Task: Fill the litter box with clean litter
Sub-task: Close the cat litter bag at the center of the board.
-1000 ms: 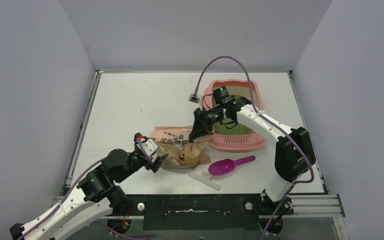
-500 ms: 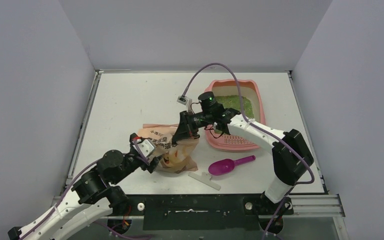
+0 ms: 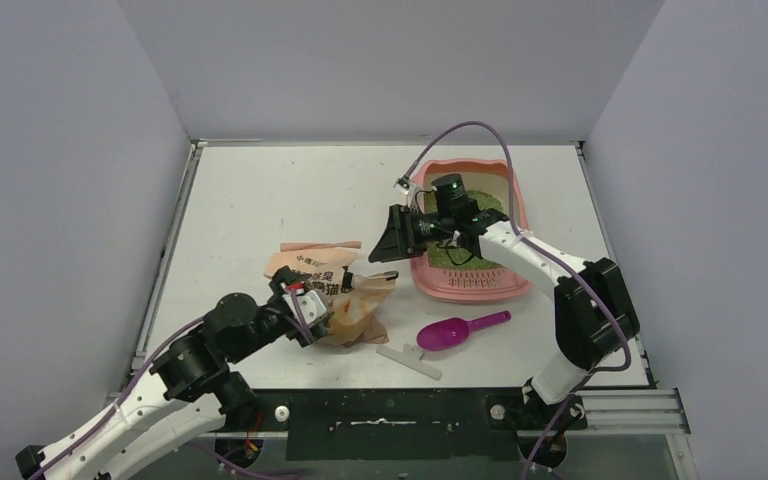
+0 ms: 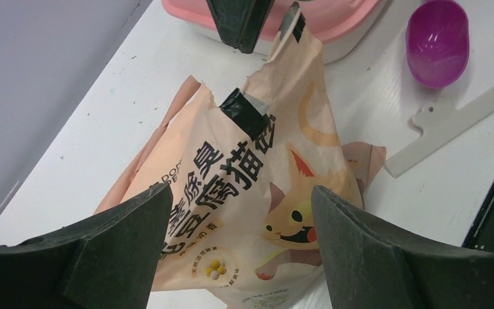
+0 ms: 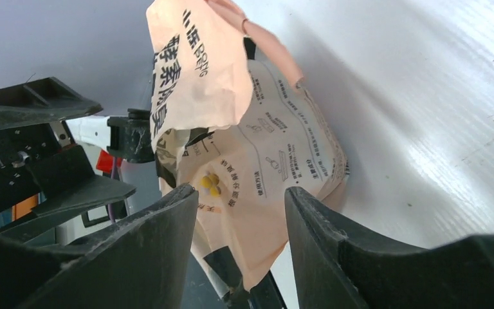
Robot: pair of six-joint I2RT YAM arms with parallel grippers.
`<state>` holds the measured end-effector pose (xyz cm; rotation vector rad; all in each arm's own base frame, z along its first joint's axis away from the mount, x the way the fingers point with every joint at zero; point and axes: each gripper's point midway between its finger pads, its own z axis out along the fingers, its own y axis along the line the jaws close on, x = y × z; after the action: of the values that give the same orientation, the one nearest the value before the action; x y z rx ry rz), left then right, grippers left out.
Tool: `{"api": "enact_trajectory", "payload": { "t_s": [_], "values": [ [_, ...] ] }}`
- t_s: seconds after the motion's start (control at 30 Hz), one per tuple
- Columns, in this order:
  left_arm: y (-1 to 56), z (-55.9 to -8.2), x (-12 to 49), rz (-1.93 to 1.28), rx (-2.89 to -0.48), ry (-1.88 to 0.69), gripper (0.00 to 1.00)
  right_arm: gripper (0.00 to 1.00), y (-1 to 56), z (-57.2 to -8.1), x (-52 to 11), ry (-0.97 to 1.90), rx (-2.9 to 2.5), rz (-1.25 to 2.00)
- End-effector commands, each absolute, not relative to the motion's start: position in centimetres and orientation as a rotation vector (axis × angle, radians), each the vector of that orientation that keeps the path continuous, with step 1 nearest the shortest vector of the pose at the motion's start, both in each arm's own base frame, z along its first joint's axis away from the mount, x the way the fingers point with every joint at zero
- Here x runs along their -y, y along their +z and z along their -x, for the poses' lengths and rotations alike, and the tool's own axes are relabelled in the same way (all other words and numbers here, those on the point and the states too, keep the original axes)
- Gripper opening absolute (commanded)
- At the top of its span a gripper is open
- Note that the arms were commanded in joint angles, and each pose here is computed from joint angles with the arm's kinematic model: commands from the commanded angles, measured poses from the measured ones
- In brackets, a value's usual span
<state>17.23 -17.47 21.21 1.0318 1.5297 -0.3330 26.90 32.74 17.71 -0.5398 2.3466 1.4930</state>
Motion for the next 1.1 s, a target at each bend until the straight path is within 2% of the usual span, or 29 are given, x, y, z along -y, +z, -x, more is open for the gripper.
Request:
{"api": "enact_trajectory", "payload": {
  "t_s": [0.0,0.17,0.3,0.37,0.5,0.67,0.9,1.07],
  "values": [
    [23.2,-17.4,19.7,-1.177,-1.382,-0.329,0.78,0.53,20.4,-24.8,-33.0,1.530,-2.235,0.659],
    [23.0,-17.8,20.9,-1.338,-1.328,-0.277,0.78,0.55,21.3,-25.5,-30.6,1.247,-2.183,0.698],
    [22.5,-18.8,22.1,-1.395,-1.298,-0.248,0.79,0.56,22.8,-26.9,-27.7,0.950,-1.958,0.713],
    [22.0,-19.2,22.4,-1.417,-1.297,-0.231,0.79,0.56,23.5,-26.3,-27.0,0.901,-1.793,0.762],
    [20.3,-19.9,22.1,-1.477,-1.383,-0.207,0.74,0.57,24.5,-23.6,-27.4,0.742,-1.427,0.975],
    [19.0,-21.1,21.4,-1.455,-1.475,-0.229,0.71,0.56,22.5,-19.9,-29.9,0.577,-1.166,1.294],
    [17.9,-21.1,21.1,-1.492,-1.544,-0.260,0.70,0.52,20.4,-20.4,-32.4,0.360,-1.106,1.484],
    [17.0,-21.2,20.2,-1.527,-1.612,-0.248,0.64,0.50,19.1,-22.0,-32.9,0.251,-1.112,1.531]
  ]
}}
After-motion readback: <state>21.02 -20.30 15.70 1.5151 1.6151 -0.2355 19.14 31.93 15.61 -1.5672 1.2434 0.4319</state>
